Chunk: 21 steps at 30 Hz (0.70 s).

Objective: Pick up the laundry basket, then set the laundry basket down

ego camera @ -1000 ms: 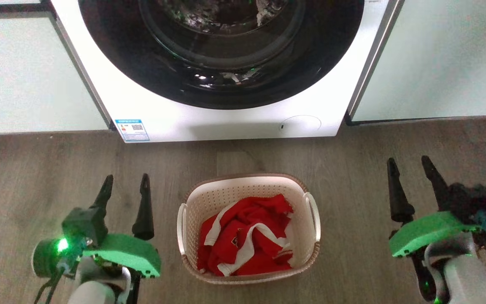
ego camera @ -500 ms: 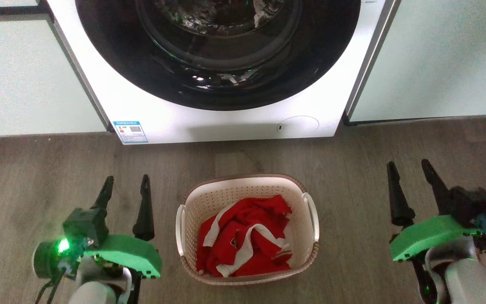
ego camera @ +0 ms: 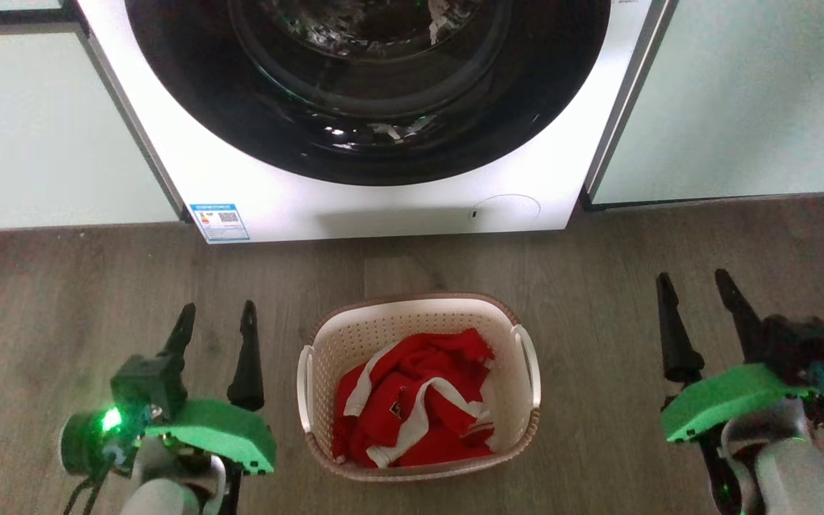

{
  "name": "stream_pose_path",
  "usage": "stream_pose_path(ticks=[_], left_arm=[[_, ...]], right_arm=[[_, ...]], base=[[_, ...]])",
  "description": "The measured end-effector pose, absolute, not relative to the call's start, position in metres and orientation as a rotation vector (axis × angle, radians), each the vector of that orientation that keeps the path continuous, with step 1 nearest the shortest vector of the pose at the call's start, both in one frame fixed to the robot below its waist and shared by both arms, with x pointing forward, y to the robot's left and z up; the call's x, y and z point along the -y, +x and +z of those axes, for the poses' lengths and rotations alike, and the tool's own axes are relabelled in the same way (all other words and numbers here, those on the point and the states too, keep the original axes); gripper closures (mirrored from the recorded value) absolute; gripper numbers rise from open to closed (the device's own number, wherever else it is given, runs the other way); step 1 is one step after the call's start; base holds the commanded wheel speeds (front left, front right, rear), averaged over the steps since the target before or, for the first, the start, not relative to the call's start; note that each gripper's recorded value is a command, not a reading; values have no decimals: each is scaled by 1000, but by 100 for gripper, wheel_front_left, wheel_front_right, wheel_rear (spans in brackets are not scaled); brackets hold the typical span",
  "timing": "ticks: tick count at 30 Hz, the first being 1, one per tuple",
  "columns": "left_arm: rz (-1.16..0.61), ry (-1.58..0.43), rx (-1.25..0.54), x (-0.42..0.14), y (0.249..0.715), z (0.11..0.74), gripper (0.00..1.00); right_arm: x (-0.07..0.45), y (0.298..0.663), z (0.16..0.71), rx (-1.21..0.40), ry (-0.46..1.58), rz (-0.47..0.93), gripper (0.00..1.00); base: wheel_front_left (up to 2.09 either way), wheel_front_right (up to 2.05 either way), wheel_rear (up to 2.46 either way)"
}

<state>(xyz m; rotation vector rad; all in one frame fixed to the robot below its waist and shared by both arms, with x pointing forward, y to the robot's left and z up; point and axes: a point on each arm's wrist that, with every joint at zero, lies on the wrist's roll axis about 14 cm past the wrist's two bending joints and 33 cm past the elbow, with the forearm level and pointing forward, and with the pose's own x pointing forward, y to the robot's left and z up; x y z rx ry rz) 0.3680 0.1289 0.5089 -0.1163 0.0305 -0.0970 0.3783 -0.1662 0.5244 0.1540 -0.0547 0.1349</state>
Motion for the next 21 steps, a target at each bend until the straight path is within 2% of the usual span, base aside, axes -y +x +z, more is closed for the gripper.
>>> stream_pose_path(ticks=[8,13,21], left_arm=[[-95,-108,-59,-131,373,499,0],[-102,-103,-49,-130,395,497,0],[-125,-100,-91,-126,446,468,0]], right_arm=[[166,383,516,31,157,134,0],[163,393,501,-9,168,137,0],[150,438,483,-28,180,169,0]], base=[[0,0,0],[0,0,0],[0,0,0]])
